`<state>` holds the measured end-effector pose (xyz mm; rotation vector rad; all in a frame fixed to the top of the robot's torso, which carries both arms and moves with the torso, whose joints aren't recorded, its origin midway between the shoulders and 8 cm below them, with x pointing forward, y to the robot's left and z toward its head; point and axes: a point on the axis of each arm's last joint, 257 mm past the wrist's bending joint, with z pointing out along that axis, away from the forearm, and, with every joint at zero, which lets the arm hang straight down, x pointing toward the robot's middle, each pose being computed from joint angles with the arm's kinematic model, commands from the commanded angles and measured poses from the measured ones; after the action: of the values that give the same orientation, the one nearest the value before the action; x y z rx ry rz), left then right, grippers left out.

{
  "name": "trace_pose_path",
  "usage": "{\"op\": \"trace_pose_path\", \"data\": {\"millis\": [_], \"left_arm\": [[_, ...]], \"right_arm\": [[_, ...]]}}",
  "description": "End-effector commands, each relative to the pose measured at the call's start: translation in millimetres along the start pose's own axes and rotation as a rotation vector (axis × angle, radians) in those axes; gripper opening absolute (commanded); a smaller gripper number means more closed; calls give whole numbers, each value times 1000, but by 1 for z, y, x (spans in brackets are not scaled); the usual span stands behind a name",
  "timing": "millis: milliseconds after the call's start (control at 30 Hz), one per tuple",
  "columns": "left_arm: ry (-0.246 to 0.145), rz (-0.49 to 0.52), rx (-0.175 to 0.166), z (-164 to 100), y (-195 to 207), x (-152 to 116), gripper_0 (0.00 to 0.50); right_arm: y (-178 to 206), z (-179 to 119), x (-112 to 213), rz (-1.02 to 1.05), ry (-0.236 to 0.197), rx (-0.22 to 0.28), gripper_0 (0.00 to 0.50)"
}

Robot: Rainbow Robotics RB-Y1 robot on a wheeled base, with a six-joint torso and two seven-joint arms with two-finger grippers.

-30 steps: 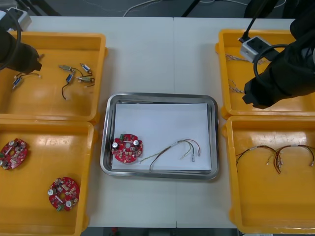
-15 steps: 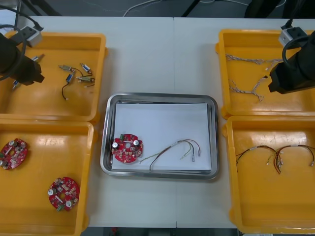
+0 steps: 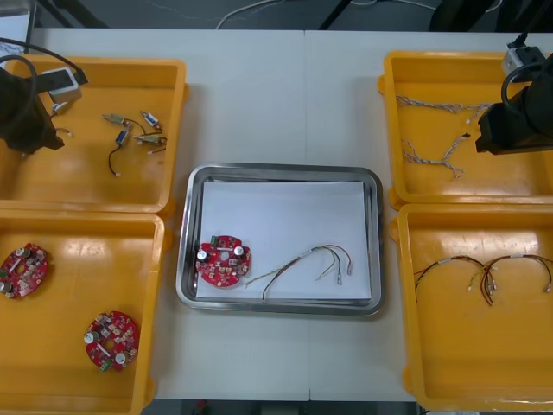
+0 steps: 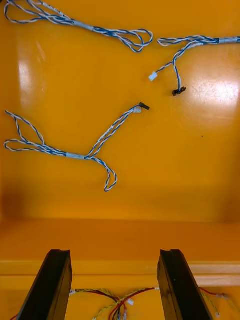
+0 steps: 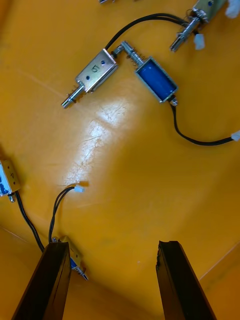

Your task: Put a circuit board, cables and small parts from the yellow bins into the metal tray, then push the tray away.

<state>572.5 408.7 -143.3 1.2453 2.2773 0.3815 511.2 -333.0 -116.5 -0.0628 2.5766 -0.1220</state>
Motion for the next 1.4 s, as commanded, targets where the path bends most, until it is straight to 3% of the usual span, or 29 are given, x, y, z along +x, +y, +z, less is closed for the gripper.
{"op": "trace_pose_path", "data": {"millis": [33, 333, 400, 533, 667, 833, 1033, 1400], "left_arm": [[-30, 73, -64, -13, 30, -20, 500], [-37, 98, -98, -2, 47, -21, 500], [-30, 106, -128, 1, 52, -23, 500], [-13, 110, -155, 6, 57, -20, 500], [-9, 94, -160, 15, 58, -14, 500], [-6, 53, -135, 36, 50, -5, 500], [1, 54, -135, 43, 48, -2, 500], [-2, 44, -166, 53, 55, -4, 500]], "right_arm": [[-22, -3, -11, 44, -36, 23, 500], [-25, 36, -18, 29, -56, 16, 500], [-26, 46, -16, 24, -50, 17, 500], [-23, 61, -13, 3, -50, 13, 500], [-22, 70, -7, -7, -34, 13, 500], [-17, 81, 4, -33, -4, 11, 500], [-16, 100, 7, -27, -9, 0, 500], [-12, 118, 10, -14, -10, -20, 500]]}}
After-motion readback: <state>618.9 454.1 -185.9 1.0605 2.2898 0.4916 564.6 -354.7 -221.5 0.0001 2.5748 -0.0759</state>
